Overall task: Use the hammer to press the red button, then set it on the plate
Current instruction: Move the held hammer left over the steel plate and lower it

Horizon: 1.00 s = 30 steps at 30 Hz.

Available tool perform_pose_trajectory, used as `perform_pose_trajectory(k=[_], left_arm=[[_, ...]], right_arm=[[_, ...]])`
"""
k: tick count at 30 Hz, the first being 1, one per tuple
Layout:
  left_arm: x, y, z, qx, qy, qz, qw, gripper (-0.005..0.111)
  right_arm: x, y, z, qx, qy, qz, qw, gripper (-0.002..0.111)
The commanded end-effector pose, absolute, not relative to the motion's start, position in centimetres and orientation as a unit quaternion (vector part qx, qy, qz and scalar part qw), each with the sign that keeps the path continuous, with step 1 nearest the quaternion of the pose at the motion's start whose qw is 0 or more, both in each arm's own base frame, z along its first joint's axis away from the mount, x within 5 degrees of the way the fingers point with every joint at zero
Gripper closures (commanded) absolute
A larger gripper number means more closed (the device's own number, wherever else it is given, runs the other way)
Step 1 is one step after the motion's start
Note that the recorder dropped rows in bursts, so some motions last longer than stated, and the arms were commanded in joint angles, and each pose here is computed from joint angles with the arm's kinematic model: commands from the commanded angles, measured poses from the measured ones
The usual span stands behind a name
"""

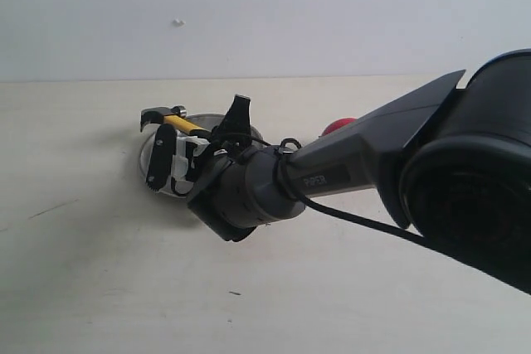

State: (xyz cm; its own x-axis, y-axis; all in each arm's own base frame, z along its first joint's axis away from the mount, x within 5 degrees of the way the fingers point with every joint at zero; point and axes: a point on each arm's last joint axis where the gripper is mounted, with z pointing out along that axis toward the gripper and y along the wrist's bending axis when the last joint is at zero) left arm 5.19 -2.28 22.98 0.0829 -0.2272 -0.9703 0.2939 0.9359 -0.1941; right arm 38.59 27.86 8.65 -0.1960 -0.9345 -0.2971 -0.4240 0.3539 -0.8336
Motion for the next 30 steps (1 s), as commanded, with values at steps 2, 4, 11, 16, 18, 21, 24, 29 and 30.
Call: perform_pose_trajectory(k=[2, 4, 11, 16, 18, 21, 24, 29, 30], left_arm=[[5.2, -2.2, 22.8, 0.020, 0.655, -0.179, 0.734, 0.107], [5.2, -2.2, 22.8, 0.020, 0.655, -0.179, 0.734, 0.107], [5.2, -2.2, 22.8, 0.020, 0.655, -0.179, 0.734, 0.107], [5.2, -2.2, 22.8, 0.020, 0.655, -0.179, 0.734, 0.107], [5.2, -2.2, 22.8, 0.020, 0.655, -0.179, 0.734, 0.107], [5.2, -2.2, 22.8, 0.020, 0.655, -0.179, 0.734, 0.107], [5.2, -2.2, 22.8, 0.020, 0.655, -0.179, 0.734, 0.107], [5.2, -2.2, 22.8, 0.020, 0.655, -0.179, 0.734, 0.107], [5.2, -2.2, 22.8, 0.020, 0.655, -0.179, 0.734, 0.107]], right_arm=[[38.8, 28.0, 9.7, -0.470, 0.711, -0.307, 0.424, 0.095], [38.8, 27.9, 9.6, -0.467, 0.714, -0.305, 0.423, 0.084], [38.8, 27.8, 9.7, -0.457, 0.722, -0.307, 0.420, 0.064], [38.8, 27.7, 9.9, -0.447, 0.730, -0.304, 0.419, 0.063], [38.7, 27.6, 10.3, -0.440, 0.735, -0.300, 0.420, 0.063], [38.7, 27.5, 10.9, -0.427, 0.740, -0.303, 0.422, 0.063], [38.3, 27.8, 11.4, -0.420, 0.738, -0.311, 0.427, 0.063], [37.3, 29.2, 11.8, -0.432, 0.729, -0.303, 0.436, 0.063], [37.0, 29.6, 11.9, -0.435, 0.727, -0.301, 0.438, 0.063]])
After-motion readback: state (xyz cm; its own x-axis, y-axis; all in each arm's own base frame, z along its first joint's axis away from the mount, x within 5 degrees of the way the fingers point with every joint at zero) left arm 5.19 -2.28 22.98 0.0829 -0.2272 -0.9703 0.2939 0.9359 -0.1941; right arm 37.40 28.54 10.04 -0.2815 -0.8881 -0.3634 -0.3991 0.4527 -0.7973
